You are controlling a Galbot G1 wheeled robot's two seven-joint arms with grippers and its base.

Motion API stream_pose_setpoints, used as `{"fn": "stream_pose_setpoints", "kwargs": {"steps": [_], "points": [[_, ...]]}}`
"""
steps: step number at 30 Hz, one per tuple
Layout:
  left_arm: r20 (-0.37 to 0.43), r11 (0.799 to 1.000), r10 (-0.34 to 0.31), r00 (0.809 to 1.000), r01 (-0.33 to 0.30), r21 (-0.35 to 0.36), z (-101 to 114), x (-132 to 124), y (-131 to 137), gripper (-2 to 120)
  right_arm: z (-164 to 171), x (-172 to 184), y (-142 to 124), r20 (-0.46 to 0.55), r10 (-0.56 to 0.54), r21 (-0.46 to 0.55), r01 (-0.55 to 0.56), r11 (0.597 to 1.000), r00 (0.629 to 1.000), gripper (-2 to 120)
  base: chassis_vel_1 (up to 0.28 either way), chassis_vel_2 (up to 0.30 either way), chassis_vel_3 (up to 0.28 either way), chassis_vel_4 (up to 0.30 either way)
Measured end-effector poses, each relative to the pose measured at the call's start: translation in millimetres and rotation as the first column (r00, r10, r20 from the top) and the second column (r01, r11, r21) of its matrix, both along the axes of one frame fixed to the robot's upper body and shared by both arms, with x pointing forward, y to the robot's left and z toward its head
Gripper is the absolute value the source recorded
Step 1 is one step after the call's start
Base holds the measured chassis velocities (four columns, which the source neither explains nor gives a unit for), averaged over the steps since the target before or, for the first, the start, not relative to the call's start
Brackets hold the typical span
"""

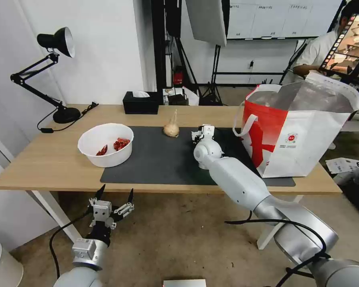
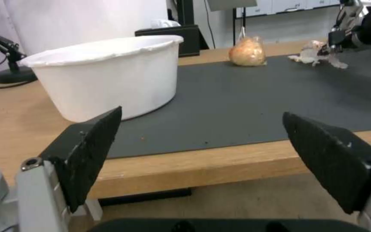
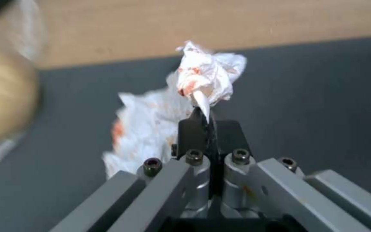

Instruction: Pick up the trash from the table and place it into the takeout bag.

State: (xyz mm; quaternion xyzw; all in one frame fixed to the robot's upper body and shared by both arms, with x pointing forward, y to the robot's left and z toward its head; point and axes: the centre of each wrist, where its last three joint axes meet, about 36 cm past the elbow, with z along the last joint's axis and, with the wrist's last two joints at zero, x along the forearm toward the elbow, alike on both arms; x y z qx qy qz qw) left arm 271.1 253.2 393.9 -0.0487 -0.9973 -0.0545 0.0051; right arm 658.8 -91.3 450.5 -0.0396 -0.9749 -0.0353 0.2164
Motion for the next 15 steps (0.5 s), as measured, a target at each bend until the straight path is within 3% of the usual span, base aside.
{"fn": "stream_pose_setpoints", "kwargs": {"steps": [4,6,7,11,12,15], "points": [[0.005,1.000,0.000,1.000,0.000,-0.003,1.7,-0.2,-0.7,100,9.4,-16.6,-5.9,0.058,0.027,0.017,-0.028,0.999,0.998,0,0.000,0.000,0.000,0.000],[0.009,1.000,0.000,1.000,0.000,-0.006,3.7,-1.1,-1.5,100,19.8,-40.9,-15.8,0.155,0.070,-0.019,-0.068,0.998,0.985,0,0.000,0.000,0.000,0.000],[0.009,1.000,0.000,1.000,0.000,-0.006,3.7,-1.1,-1.5,100,19.8,-40.9,-15.8,0.155,0.070,-0.019,-0.068,0.998,0.985,0,0.000,0.000,0.000,0.000],[0.010,1.000,-0.003,1.000,0.003,-0.014,4.1,-1.7,-4.3,100,36.8,-80.5,-33.2,0.379,0.186,-0.131,-0.147,0.981,0.907,0,0.000,0.000,0.000,0.000],[0.010,1.000,-0.003,1.000,0.003,-0.014,4.1,-1.7,-4.3,100,36.8,-80.5,-33.2,0.379,0.186,-0.131,-0.147,0.981,0.907,0,0.000,0.000,0.000,0.000],[0.013,1.000,-0.006,1.000,0.006,-0.017,5.1,-2.0,-6.0,100,70.5,-106.3,-51.7,0.496,0.203,-0.148,-0.148,0.978,0.844,0,0.000,0.000,0.000,0.000]]}}
